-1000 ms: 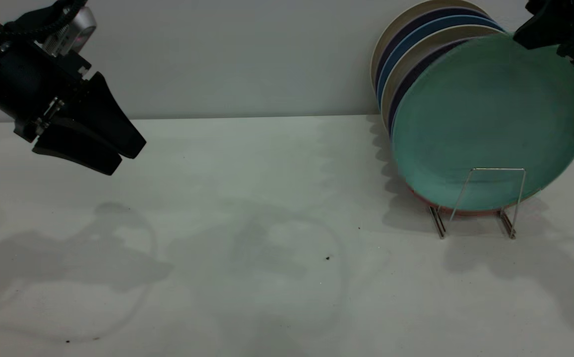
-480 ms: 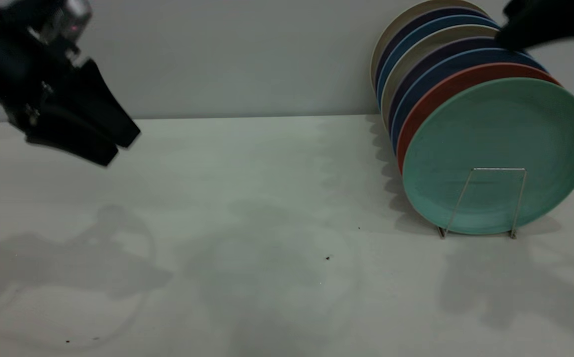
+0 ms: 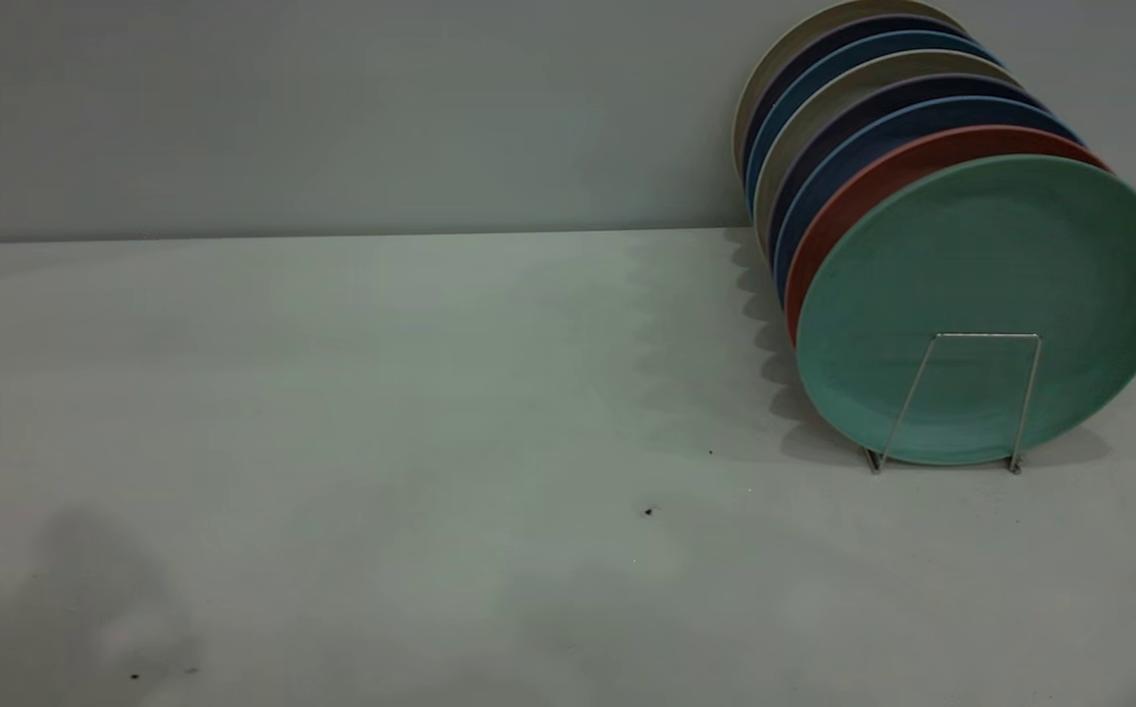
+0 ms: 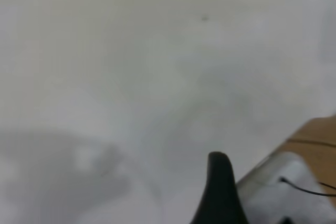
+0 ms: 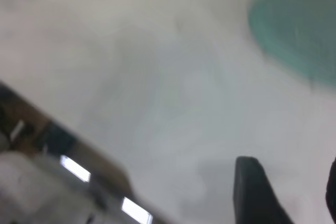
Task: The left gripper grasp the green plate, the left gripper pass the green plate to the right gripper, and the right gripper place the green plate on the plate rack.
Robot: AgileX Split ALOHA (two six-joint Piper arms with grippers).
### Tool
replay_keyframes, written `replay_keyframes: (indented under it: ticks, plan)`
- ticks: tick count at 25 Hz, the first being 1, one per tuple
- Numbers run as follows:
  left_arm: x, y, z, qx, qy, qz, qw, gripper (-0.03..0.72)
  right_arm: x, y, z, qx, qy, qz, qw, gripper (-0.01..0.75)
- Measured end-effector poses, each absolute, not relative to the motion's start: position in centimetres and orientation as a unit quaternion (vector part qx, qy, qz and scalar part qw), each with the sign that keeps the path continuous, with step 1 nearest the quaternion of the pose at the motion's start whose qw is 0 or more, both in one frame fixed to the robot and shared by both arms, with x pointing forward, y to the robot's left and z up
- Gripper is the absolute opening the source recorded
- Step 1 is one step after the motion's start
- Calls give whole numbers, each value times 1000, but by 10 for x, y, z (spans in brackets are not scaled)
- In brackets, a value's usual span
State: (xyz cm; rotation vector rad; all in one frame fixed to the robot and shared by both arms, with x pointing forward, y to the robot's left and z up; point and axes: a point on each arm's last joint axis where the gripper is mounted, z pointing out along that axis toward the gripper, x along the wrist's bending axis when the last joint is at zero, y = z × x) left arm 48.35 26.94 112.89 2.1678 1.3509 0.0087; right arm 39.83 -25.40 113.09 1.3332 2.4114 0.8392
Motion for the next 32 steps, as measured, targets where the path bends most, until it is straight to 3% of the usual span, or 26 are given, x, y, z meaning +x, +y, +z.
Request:
replay_keyframes:
  ticks: [5,10,17,23,32]
  plan:
    - [432,281,1165,777,561,102,267,591,357,-271,1115,563,783,230,131,352]
    - [398,287,1160,748,601,129,250,591,321,-283,1078,595,766,196,144,352]
    - [357,287,1095,749,628,77,199,591,289,-291,1035,608,743,207,188,376]
    - [328,291,1039,752,638,67,153,591,284,-293,1032,613,725,230,215,385]
    - [308,298,1018,746,648,96,120,591,284,-293,1032,616,721,232,216,385]
